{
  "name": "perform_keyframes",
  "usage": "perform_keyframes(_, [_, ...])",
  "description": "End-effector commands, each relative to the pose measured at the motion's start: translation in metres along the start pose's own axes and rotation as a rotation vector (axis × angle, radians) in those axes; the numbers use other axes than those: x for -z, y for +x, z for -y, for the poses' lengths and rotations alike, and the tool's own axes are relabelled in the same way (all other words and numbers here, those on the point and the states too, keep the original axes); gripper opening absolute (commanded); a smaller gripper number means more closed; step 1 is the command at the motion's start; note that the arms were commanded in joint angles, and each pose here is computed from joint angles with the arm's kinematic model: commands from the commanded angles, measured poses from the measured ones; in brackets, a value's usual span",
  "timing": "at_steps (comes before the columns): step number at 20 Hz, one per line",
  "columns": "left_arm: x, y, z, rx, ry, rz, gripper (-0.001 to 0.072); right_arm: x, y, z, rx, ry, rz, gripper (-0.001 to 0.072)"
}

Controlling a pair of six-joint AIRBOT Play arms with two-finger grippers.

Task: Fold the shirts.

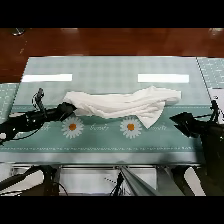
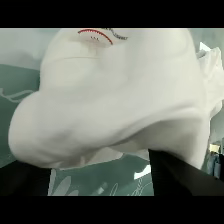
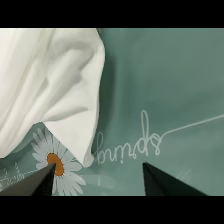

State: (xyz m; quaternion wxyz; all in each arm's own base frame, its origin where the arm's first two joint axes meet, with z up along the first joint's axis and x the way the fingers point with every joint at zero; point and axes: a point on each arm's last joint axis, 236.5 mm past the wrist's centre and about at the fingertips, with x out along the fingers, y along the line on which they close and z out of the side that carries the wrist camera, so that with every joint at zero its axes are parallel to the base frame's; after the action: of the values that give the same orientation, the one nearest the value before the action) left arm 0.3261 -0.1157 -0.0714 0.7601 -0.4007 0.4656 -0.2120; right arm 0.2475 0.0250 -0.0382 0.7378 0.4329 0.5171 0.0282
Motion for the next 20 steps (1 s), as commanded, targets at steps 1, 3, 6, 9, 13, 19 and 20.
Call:
perform_keyframes(1, [-0.006, -0.002, 0.000, 0.003, 0.015, 0.018, 0.0697, 0.002, 0.000, 0.001, 0.003, -0.003, -0.007, 0.0619])
perform_keyframes(3, [-0.020, -0.009, 0.000, 0.006, 0.014, 0.051, 0.0697, 0.002, 0.000, 0.001, 0.003, -0.003, -0.008, 0.0619])
perform_keyframes(6, [-0.037, -0.014, 0.003, 0.023, -0.008, 0.102, 0.0573, 0.001, 0.000, 0.001, 0.005, -0.004, -0.003, 0.0620])
perform_keyframes(9, [-0.032, -0.005, 0.017, 0.051, 0.015, 0.089, 0.0035, -0.001, 0.000, 0.002, 0.007, -0.004, 0.004, 0.0619])
perform_keyframes(13, [-0.020, 0.005, 0.027, 0.064, 0.065, 0.050, 0.0025, 0.009, 0.000, 0.011, 0.044, 0.003, -0.039, 0.0620])
perform_keyframes(19, [-0.024, 0.001, 0.023, 0.061, 0.051, 0.065, 0.0026, 0.026, 0.007, 0.021, 0.058, 0.064, -0.083, 0.0619])
perform_keyframes(20, [-0.025, 0.001, 0.023, 0.061, 0.052, 0.065, 0.0026, 0.025, 0.007, 0.016, 0.037, 0.062, -0.076, 0.0620])
